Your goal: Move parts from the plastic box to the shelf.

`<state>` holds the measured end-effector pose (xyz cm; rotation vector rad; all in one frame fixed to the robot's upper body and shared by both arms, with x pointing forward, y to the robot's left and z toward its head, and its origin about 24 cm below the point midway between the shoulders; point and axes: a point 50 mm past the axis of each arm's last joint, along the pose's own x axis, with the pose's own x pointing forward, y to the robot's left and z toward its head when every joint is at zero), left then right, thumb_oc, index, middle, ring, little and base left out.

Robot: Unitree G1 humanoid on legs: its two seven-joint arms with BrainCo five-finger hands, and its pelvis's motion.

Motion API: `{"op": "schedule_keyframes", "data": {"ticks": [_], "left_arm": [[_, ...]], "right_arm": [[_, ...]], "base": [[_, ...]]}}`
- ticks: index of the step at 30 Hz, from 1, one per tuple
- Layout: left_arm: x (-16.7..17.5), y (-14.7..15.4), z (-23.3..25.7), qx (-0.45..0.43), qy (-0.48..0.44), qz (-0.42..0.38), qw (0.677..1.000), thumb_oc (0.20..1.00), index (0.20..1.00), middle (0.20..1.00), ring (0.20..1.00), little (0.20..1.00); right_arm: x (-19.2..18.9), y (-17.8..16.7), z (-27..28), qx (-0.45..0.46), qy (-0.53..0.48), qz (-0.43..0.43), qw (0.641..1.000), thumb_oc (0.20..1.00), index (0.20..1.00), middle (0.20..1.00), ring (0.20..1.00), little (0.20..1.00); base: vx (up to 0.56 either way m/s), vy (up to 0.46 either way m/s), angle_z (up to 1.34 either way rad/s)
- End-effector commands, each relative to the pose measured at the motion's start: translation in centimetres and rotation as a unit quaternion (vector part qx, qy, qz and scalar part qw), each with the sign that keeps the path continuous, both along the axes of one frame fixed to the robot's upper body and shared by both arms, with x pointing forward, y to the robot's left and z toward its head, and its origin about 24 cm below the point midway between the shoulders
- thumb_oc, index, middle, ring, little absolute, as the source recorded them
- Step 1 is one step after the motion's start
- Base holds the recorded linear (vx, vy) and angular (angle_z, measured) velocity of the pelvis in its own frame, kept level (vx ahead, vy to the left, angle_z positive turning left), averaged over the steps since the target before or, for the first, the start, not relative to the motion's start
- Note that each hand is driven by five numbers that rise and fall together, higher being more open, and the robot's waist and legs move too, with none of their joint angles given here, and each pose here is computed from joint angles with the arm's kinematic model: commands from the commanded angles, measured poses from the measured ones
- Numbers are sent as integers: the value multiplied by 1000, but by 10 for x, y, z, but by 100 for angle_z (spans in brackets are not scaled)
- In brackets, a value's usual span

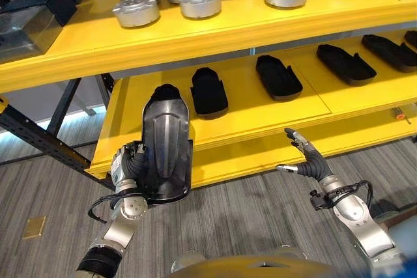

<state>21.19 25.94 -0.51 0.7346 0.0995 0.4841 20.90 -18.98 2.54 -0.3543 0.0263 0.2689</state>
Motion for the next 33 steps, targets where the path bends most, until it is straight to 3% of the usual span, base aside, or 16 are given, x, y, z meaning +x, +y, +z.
{"op": "schedule_keyframes", "data": {"ticks": [1, 6, 9, 13, 18, 33], "left_arm": [[8, 10, 39, 15, -93, -6, 995, 200, 200, 200, 200, 200], [14, 3, 49, 6, -117, -21, 993, 200, 200, 200, 200, 200], [29, -20, 55, 17, -117, -87, 989, 200, 200, 200, 200, 200], [43, -46, 57, 27, -103, -152, 983, 200, 200, 200, 200, 200], [48, -54, 58, 37, -105, -147, 983, 200, 200, 200, 200, 200], [24, -30, 49, 47, -95, -117, 988, 200, 200, 200, 200, 200]], "right_arm": [[5, 7, 24, 27, -55, 29, 998, 1000, 1000, 1000, 1000, 1000], [9, 29, 42, 48, -81, 116, 989, 1000, 1000, 1000, 1000, 1000], [18, 54, 65, 68, -124, 158, 977, 1000, 1000, 1000, 1000, 1000], [24, 64, 78, 76, -135, 157, 975, 1000, 1000, 1000, 1000, 1000], [23, 69, 71, 59, -144, 175, 972, 1000, 1000, 1000, 1000, 1000], [23, 58, 66, 43, -113, 179, 977, 1000, 1000, 1000, 1000, 1000]], "base": [[156, 285, -9], [138, 262, 11], [144, 282, 37], [103, 278, 27], [123, -194, -8], [186, -182, 0]]}}
